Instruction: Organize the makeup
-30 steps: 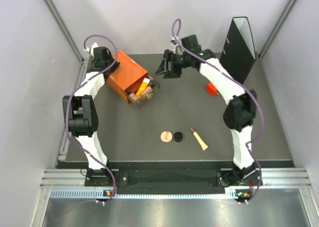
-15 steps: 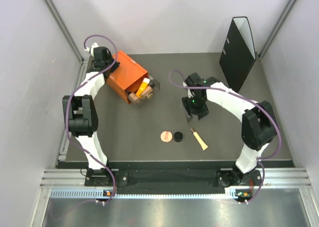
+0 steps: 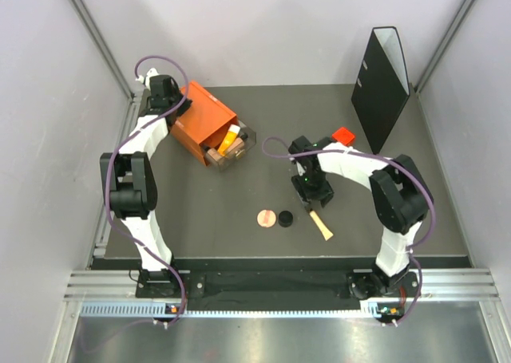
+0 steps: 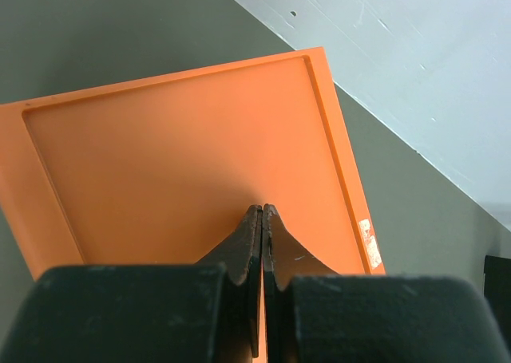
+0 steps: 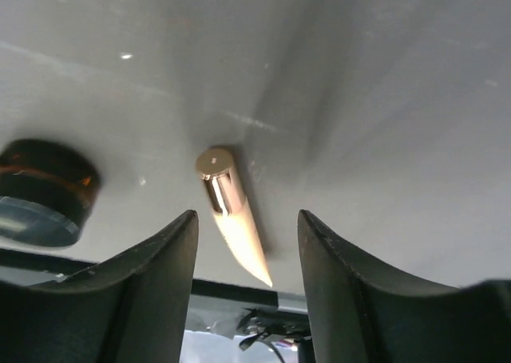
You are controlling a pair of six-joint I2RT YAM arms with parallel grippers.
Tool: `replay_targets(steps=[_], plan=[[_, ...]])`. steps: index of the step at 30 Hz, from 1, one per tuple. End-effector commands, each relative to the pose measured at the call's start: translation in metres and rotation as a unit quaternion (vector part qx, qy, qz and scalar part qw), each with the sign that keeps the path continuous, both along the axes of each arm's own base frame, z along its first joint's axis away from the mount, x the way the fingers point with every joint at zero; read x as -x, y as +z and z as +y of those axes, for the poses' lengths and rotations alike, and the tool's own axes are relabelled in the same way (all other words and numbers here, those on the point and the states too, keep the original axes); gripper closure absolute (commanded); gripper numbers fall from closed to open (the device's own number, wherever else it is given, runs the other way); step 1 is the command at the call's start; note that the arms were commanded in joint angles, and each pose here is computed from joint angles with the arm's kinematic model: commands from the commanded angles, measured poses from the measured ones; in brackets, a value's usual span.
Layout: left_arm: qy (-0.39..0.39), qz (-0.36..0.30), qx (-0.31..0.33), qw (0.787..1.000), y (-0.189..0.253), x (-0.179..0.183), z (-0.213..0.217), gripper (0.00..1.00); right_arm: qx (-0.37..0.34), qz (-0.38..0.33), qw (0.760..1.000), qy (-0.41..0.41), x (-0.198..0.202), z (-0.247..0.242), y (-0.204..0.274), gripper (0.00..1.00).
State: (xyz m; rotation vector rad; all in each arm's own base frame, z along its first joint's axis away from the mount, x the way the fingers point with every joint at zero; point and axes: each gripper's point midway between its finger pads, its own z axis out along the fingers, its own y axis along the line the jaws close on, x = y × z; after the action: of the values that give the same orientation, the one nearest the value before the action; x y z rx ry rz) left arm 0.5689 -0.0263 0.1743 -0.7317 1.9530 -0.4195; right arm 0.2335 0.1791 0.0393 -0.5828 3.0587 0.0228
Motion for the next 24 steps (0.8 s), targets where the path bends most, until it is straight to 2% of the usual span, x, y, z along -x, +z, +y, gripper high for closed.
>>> replay_targets(steps=[1, 3, 4, 6, 7, 10, 15, 24], plan=[[-0.006, 0.181, -0.015, 0.983, -0.111, 0.055, 0.002, 1.00, 0.011, 0.011, 1.000, 0.024, 0.007, 0.001, -0.016, 0.50], [-0.008, 0.182, -0.016, 0.983, -0.111, 0.055, 0.001, 1.00, 0.001, 0.020, 0.999, 0.025, 0.011, 0.006, -0.021, 0.53], [-0.007, 0.183, -0.018, 0.983, -0.111, 0.056, 0.002, 1.00, 0.001, 0.021, 0.999, 0.026, 0.011, 0.006, -0.023, 0.62], [-0.007, 0.182, -0.019, 0.983, -0.111, 0.056, 0.002, 1.00, 0.000, 0.026, 0.999, 0.026, 0.012, 0.007, -0.028, 0.72], [-0.007, 0.182, -0.019, 0.983, -0.111, 0.056, 0.002, 1.00, 0.002, 0.028, 0.999, 0.027, 0.012, 0.006, -0.030, 0.84], [-0.007, 0.183, -0.018, 0.983, -0.112, 0.056, 0.002, 1.00, 0.000, 0.026, 0.999, 0.037, 0.007, 0.010, -0.028, 1.00], [-0.007, 0.181, -0.018, 0.983, -0.110, 0.055, 0.002, 1.00, -0.011, -0.007, 0.999, 0.047, -0.013, 0.020, -0.004, 1.00], [-0.006, 0.181, -0.018, 0.983, -0.109, 0.056, 0.002, 1.00, -0.081, -0.113, 0.988, 0.068, -0.080, 0.069, 0.080, 1.00]])
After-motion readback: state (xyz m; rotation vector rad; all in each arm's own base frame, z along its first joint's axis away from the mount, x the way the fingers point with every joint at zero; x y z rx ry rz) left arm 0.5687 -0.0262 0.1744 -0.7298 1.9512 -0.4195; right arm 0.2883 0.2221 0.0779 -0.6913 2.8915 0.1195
